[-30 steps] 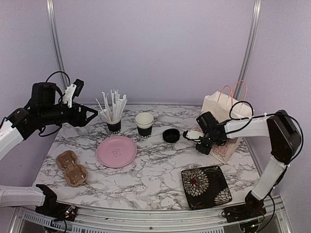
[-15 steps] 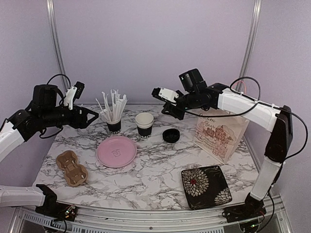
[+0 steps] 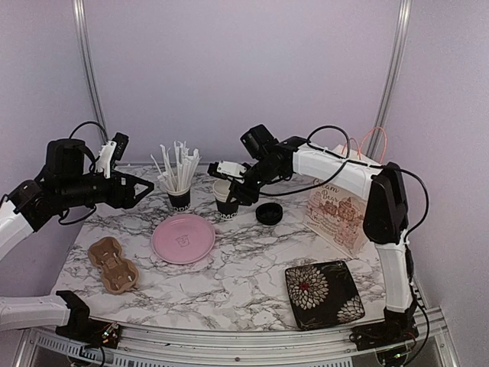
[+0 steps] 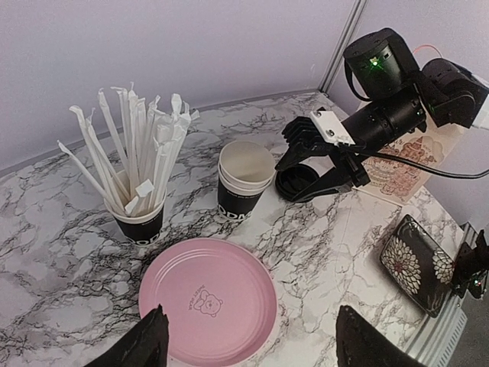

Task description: Pack the takeout coffee

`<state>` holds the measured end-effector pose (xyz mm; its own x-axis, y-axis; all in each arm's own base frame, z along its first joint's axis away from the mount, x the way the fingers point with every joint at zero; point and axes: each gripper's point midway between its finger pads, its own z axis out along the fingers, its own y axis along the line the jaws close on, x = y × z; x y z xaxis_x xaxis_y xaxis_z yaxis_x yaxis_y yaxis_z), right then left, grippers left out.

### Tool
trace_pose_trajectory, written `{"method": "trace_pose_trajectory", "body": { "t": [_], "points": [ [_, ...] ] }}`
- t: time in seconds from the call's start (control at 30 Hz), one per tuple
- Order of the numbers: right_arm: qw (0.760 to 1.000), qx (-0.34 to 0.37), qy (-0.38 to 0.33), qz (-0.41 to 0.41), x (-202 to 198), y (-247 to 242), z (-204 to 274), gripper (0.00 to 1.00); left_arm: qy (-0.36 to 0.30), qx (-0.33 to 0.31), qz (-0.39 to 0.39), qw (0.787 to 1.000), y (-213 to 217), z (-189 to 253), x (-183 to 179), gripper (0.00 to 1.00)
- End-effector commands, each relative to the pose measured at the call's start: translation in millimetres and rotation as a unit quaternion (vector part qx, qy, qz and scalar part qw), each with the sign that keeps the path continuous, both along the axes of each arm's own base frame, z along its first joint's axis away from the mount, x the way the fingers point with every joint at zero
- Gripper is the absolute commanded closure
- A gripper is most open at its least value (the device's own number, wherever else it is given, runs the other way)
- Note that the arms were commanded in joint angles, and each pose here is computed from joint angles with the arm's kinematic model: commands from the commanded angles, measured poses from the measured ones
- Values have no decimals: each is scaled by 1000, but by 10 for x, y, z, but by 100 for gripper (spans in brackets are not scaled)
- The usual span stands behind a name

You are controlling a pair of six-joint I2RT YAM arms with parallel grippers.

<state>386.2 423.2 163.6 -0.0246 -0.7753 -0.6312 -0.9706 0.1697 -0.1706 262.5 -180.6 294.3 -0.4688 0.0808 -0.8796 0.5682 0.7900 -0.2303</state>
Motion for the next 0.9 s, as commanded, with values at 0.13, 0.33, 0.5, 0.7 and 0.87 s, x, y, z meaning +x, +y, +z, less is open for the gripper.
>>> {"method": "trace_pose_trajectory", "body": {
  "t": [0.13, 0.33, 0.5, 0.7, 0.87],
  "points": [
    [1000, 20, -2, -2, 66, 174, 148, 54, -2, -17, -12, 1000, -37, 33, -74, 25],
    [1000, 17, -7, -10, 180, 239, 41, 58, -7, -21, -10, 1000, -19, 61, -104, 25],
    [1000, 11, -6, -7, 193, 253, -6, 63, -8, -20, -9, 1000, -3, 47, -128, 25],
    [1000, -4, -5, -7, 210, 229, -123, 70, -5, -15, -6, 1000, 17, 20, -133, 25],
    [1000, -6, -5, -5, 210, 227, -146, 76, -3, -12, -5, 1000, 18, -14, -124, 25]
  ]
}}
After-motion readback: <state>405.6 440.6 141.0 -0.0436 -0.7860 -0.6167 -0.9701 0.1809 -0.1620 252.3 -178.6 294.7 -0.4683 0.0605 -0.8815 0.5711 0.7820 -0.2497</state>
